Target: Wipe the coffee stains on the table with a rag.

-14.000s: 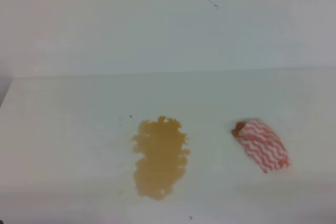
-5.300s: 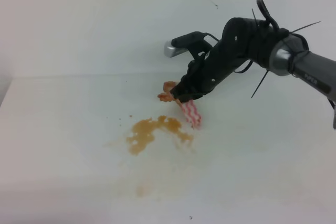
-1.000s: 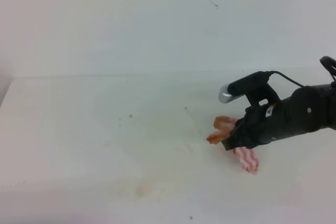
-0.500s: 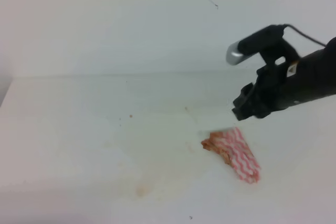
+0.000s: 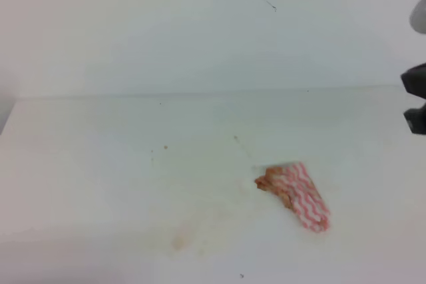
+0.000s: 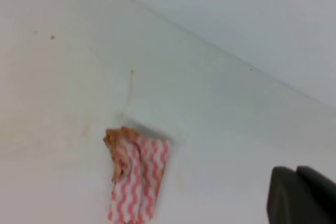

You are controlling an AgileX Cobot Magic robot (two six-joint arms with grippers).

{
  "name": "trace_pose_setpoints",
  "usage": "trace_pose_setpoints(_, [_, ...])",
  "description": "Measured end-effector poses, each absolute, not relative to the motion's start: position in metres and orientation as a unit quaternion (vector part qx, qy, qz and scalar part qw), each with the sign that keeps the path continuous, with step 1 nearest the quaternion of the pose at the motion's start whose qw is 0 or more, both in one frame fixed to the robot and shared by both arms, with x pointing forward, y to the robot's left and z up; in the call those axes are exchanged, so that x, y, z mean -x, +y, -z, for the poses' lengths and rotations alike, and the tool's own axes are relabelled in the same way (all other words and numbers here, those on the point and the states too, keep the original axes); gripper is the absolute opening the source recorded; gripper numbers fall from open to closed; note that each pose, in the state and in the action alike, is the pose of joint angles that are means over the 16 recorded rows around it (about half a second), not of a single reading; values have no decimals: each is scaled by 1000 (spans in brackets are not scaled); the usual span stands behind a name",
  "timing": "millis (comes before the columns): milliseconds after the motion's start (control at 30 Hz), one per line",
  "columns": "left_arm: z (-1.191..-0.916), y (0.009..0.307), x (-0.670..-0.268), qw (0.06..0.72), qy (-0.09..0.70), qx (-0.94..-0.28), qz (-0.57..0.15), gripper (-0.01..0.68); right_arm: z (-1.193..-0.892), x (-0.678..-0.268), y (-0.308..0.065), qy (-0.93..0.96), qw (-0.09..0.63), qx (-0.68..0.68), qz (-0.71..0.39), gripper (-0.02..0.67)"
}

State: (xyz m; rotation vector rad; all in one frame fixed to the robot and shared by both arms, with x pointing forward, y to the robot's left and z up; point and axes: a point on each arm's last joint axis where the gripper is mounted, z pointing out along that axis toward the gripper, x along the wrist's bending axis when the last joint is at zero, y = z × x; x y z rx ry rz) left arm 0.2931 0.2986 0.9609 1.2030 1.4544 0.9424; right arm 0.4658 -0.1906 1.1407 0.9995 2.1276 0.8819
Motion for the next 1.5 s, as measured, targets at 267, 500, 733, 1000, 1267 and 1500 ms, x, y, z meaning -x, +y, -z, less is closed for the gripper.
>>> trace_pose_setpoints(267, [-961, 299, -293, 493, 600, -496, -388, -3, -1117, -434, -209, 782, 311, -415, -346, 2])
trace_pose_setpoints(500, [-961, 299, -293, 493, 600, -497, -388, -3, -1098, -424, -213, 770, 292, -442, -356, 1])
trace_pose_setpoints(733, [-960, 299, -293, 492, 601, -497, -387, -3, -1091, -427, -211, 770, 277, -456, -350, 1])
trace_pose_setpoints(1000, [-960, 299, -293, 491, 601, -498, -387, -3, -1086, -435, -219, 777, 291, -454, -326, 0])
trace_pose_setpoints(1267, [-960, 299, -293, 491, 601, -498, -386, -3, -1094, -438, -252, 761, 346, -464, -294, 0])
trace_pose_setpoints(1500, [-960, 299, -293, 491, 601, -498, -386, -3, -1110, -423, -280, 721, 424, -463, -293, -1])
